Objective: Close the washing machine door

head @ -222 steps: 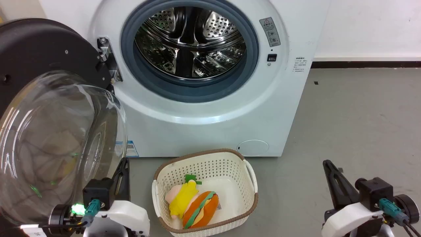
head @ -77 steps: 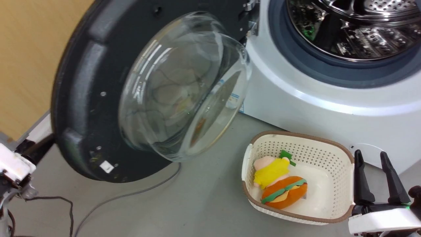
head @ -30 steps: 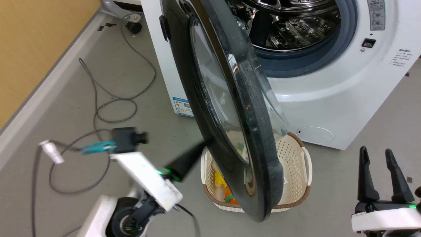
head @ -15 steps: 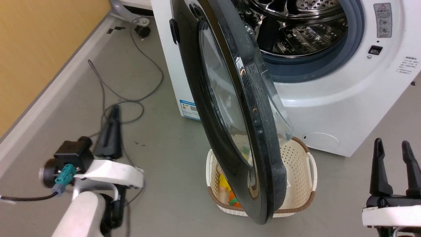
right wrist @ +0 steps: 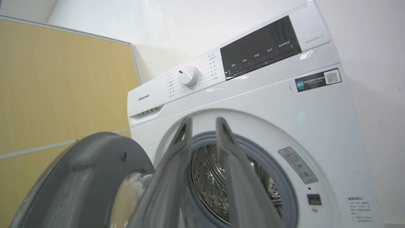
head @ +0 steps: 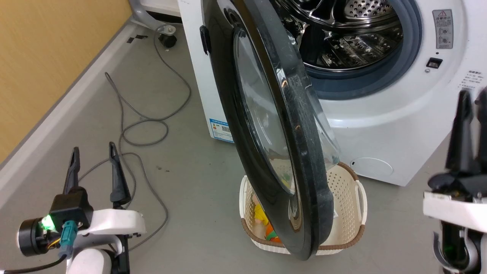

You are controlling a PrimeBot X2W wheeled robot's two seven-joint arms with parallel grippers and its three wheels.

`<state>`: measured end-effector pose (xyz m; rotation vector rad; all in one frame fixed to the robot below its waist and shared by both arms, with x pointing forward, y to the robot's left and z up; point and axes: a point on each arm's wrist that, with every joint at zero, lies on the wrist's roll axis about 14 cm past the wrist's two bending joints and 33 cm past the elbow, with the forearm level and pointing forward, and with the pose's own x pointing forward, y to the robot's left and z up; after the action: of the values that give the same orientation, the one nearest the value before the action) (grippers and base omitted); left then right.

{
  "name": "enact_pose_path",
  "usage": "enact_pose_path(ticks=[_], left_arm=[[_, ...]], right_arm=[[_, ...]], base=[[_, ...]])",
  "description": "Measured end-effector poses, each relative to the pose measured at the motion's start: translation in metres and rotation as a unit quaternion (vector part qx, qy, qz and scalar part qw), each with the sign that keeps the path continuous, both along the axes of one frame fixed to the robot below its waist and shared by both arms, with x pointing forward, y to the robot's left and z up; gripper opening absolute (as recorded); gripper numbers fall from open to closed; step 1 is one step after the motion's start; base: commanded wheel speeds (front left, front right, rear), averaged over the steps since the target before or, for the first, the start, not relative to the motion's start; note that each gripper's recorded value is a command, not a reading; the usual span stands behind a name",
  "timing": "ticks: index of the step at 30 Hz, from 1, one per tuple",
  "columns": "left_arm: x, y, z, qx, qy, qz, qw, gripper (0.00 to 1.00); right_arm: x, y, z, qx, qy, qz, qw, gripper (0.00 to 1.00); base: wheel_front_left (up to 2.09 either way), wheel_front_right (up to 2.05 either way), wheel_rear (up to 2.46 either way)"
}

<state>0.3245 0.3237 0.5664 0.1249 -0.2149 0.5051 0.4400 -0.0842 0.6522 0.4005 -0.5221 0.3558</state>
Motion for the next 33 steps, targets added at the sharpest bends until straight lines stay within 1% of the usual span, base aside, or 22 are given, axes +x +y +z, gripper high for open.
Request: enact_pose_path(ticks=[3,5,8,13,15,19,23,24,26,30,33], left_arm=[[-0.006,0.003,0.0,0.002,-0.001,0.006,1.0,1.0],[-0.009,0.002,0.0,0.003,-0.002,0.006,1.0,1.0],[-0.013,0.002,0.002,0.001,-0.007,0.006,1.0,1.0],[-0.016,-0.001,0.005,0.001,-0.013,0.004,1.0,1.0],[-0.017,0.0,0.005,0.001,-0.014,0.005,1.0,1.0],[-0.018,0.001,0.004,0.001,-0.014,0.008,1.0,1.0],[-0.019,0.001,0.005,0.0,-0.017,0.009,1.0,1.0],[-0.019,0.0,0.004,0.001,-0.016,0.006,1.0,1.0],[-0.019,-0.001,0.004,0.001,-0.016,0.005,1.0,1.0],[-0.018,-0.003,0.005,0.002,-0.018,0.002,1.0,1.0],[-0.015,-0.007,0.005,0.001,-0.019,-0.002,1.0,1.0]], right_arm=[[-0.01,0.015,0.039,0.041,-0.053,0.038,0.997,0.0],[-0.019,0.023,0.062,0.073,-0.083,0.068,0.992,0.0],[-0.036,0.043,0.088,0.094,-0.119,0.116,0.982,0.0],[-0.063,0.072,0.105,0.106,-0.142,0.181,0.967,0.0],[-0.075,0.09,0.104,0.094,-0.143,0.216,0.961,0.0],[-0.102,0.125,0.091,0.047,-0.141,0.281,0.948,0.0],[-0.123,0.152,0.063,-0.01,-0.12,0.328,0.937,0.0],[-0.132,0.161,0.045,-0.049,-0.11,0.341,0.932,0.0],[-0.138,0.168,0.024,-0.093,-0.101,0.349,0.927,0.0],[-0.141,0.172,-0.012,-0.13,-0.058,0.352,0.925,0.0],[-0.138,0.172,-0.04,-0.174,-0.037,0.343,0.922,0.0]], base=[[0.0,0.0,0.0],[0.0,0.0,0.0],[0.0,0.0,0.0],[0.0,0.0,0.0],[0.0,0.0,0.0],[0.0,0.0,0.0],[0.0,0.0,0.0],[0.0,0.0,0.0],[0.0,0.0,0.0],[0.0,0.0,0.0],[0.0,0.0,0.0]])
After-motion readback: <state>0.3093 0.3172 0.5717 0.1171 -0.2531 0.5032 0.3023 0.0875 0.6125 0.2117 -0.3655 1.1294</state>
